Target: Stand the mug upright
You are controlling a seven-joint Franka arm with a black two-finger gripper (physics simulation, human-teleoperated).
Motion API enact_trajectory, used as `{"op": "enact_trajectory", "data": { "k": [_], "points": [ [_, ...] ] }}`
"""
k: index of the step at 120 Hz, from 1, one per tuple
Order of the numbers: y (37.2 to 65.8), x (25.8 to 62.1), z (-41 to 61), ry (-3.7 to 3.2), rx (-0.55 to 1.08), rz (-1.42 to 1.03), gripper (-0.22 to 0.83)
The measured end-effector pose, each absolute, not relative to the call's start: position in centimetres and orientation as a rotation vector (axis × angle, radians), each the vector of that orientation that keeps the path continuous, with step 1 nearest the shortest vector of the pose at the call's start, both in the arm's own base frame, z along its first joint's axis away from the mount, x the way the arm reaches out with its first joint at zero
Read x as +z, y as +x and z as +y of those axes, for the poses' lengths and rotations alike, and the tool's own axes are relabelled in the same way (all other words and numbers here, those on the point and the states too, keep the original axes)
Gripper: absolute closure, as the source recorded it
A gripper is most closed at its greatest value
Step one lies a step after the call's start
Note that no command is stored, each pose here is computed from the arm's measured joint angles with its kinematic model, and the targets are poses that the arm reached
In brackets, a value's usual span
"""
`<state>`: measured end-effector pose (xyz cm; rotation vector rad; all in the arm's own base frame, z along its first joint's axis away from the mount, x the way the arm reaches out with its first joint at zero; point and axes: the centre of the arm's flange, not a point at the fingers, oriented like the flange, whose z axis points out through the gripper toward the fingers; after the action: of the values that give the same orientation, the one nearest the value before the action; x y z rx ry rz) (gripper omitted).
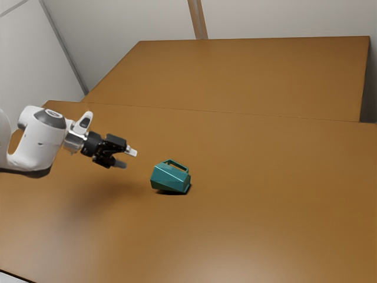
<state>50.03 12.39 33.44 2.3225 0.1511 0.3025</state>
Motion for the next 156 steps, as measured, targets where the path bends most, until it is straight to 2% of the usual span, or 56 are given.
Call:
{"op": "enact_trajectory", "data": {
  "k": [42, 98, 156],
  "points": [
    [50.1, 30.0, 11.7, 2.259, 0.322, 0.069, 0.01],
    [50.7, 29.8, 9.2, 2.252, 0.365, -0.098, 0.01],
    [51.2, 29.0, 6.6, 2.239, 0.347, -0.165, 0.01]
  ]
}}
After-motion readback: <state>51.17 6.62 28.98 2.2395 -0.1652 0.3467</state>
